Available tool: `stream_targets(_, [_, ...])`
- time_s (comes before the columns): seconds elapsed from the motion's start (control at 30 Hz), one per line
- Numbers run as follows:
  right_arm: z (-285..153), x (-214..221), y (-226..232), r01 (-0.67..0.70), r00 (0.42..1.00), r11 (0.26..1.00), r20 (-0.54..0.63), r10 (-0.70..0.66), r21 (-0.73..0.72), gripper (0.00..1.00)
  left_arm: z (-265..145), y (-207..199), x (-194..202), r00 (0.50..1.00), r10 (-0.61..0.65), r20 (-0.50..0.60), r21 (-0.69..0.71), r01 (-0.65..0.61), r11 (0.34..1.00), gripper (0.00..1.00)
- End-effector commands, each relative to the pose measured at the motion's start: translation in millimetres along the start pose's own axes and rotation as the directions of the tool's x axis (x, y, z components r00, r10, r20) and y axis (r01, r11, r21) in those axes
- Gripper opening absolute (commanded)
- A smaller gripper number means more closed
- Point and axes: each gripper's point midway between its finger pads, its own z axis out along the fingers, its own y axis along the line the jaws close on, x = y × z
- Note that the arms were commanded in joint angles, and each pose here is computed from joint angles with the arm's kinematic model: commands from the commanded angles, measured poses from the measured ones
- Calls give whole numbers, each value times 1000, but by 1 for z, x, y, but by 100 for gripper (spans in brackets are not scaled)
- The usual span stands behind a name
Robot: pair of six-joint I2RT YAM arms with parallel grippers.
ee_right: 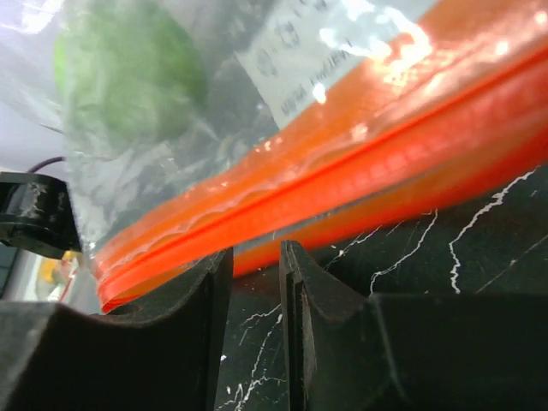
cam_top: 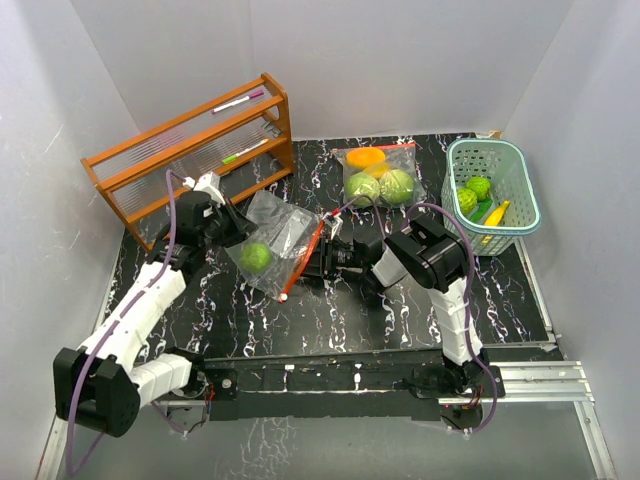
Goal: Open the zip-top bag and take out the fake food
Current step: Adjust the zipper food storage bag at the center of the board.
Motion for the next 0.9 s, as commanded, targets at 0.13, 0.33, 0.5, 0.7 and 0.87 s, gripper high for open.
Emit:
stream_targets(0.13, [2,-16,8,108,993,994,40,-109,11,32,-17,-27,8,998,-38,-55,107,43,993,0])
stream_targets(0.33, [-1,-26,20,133,989,991,64,-132,0,33,-13,-19,12,999,-37,-39,84,40,996,0])
stream_targets(0.5, [-5,-33,35,154,985,988,79,-152,-16,34,3,11,32,996,-16,-86,-17,15,1000,0])
stream_targets(0.7, [2,-34,35,206,978,979,43,-206,14,40,11,26,44,995,-16,-103,-52,11,999,0])
stream_targets(0.87, [15,-17,20,239,971,968,-27,-237,71,49,14,33,48,994,-10,-112,-75,1,997,0])
